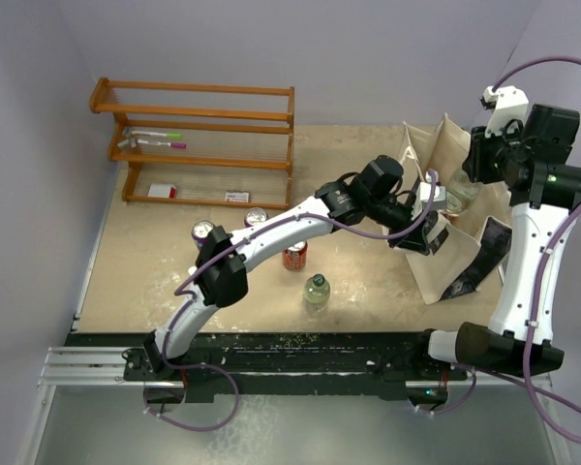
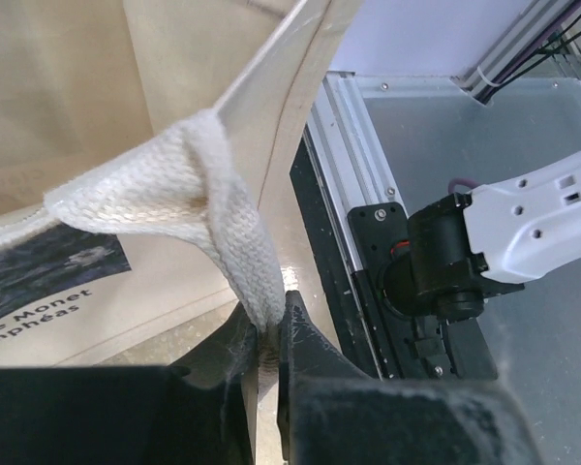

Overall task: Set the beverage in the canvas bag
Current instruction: Place the drink in the canvas bag.

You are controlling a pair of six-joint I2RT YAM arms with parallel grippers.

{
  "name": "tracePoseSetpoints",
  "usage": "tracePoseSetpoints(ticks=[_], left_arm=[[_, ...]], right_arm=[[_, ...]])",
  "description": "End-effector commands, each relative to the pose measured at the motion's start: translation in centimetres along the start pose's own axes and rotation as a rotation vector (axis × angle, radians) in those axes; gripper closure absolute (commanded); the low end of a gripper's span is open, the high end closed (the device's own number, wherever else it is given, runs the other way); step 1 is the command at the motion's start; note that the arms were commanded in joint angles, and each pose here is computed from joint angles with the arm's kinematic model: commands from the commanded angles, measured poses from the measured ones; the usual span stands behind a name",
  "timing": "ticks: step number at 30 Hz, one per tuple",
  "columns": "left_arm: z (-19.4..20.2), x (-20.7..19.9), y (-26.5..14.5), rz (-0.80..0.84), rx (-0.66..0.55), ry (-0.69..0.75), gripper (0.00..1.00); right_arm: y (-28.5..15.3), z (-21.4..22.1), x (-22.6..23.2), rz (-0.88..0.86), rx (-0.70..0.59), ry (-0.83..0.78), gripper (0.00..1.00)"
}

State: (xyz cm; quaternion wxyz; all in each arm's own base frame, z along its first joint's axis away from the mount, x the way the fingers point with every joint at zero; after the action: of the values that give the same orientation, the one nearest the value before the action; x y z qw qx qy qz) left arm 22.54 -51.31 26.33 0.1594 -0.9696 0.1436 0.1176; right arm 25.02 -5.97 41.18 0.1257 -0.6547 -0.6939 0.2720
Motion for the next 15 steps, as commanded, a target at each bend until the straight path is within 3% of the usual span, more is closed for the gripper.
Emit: tracePoseSetpoints(ticks=[1,15], left_arm=[[-4.1,-2.7,-2.8,-0.011,-0.062,0.113,1.0],[-3.0,-2.9,-2.5,0.014,-0.045,0.049,1.0]], right_arm=[[0.2,-2.9,-0.8,-0.01,-0.161,-0.131,1.0],[5.5,-0.1,0.0,-0.161,-0.062,-0.243,1.0]])
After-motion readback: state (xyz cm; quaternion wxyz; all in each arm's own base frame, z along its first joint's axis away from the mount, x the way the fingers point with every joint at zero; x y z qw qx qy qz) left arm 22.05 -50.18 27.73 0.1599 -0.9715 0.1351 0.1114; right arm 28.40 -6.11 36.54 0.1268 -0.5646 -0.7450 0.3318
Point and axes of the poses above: each gripper's point midway between its finger pads, its own y axis out along the fingers, its own x axis along the line the jaws close on, z = x × y, the point moved 8 cm from there along -y, back along the fingers, and after that the axes turned 2 degrees about -y, right-handed, at the moved point
